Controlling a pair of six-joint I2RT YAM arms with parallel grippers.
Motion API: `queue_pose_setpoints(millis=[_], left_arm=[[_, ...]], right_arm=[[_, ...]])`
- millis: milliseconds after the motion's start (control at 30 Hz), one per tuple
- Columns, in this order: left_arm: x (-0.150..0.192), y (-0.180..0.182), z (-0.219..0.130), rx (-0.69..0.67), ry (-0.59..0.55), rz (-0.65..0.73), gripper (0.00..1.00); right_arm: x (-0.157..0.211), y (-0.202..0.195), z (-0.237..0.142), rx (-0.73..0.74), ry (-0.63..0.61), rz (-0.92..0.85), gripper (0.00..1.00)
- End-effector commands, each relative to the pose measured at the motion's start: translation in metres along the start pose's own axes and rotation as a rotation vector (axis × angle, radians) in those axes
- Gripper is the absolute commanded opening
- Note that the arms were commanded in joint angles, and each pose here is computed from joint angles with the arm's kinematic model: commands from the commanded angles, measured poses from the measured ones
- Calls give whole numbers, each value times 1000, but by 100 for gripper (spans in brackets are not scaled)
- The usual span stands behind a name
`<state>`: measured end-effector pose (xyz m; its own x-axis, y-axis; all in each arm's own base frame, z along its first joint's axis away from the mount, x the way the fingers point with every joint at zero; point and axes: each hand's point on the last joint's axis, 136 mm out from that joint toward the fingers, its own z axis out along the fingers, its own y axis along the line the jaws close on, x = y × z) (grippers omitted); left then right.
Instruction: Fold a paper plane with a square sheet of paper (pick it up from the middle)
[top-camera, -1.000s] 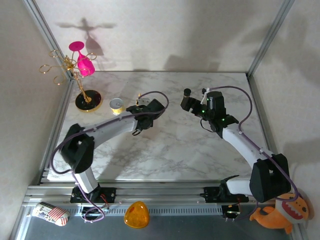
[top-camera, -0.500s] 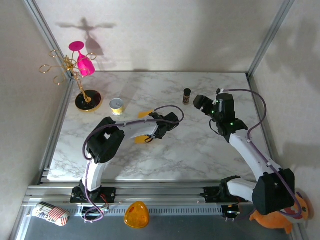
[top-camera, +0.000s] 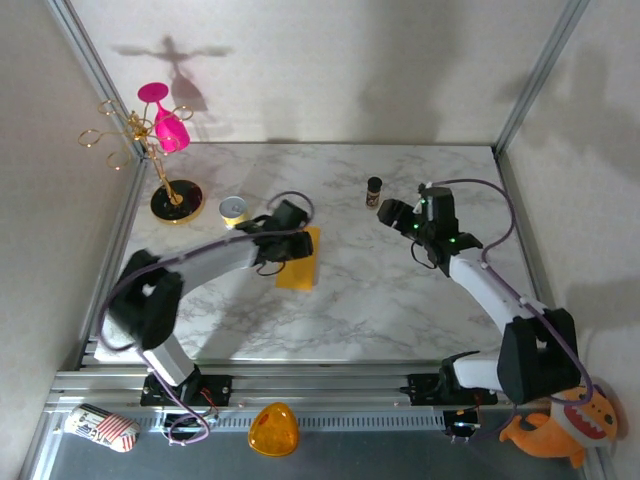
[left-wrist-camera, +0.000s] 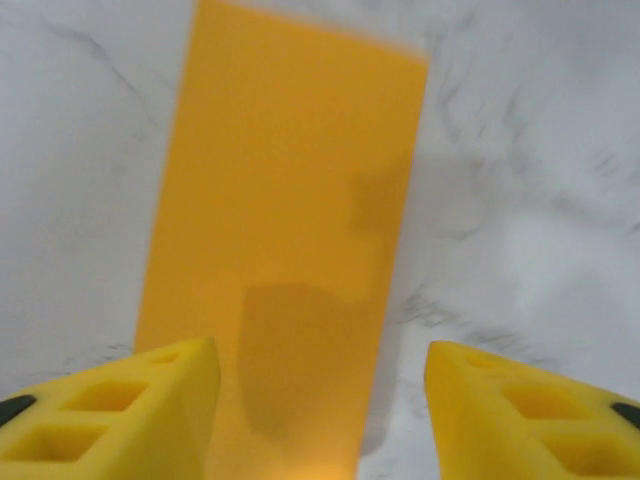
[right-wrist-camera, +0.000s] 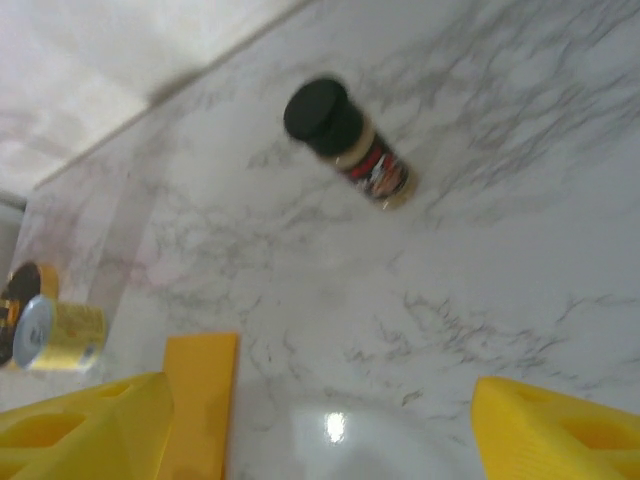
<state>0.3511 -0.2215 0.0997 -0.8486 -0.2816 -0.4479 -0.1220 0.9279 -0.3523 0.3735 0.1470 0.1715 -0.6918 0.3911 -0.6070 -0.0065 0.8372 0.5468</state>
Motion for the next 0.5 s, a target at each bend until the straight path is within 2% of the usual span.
queue_pose_setpoints(millis=[0, 100, 233, 367, 467], left_arm=[[-24, 9, -20, 136, -79, -170, 61], [-35, 47, -33, 132, -144, -293, 68], [-37, 87, -45, 127, -212, -414, 79], [-34, 110, -54, 130, -258, -467, 90], [-33, 116, -60, 143, -278, -464, 96]], right_arm=[[30, 36, 16, -84, 121, -57, 77], [72, 65, 34, -130, 228, -99, 73], [125, 101, 53, -210, 373, -123, 62], [167, 126, 67, -259, 497, -163, 55], [194, 135, 76, -267, 573, -195, 53]])
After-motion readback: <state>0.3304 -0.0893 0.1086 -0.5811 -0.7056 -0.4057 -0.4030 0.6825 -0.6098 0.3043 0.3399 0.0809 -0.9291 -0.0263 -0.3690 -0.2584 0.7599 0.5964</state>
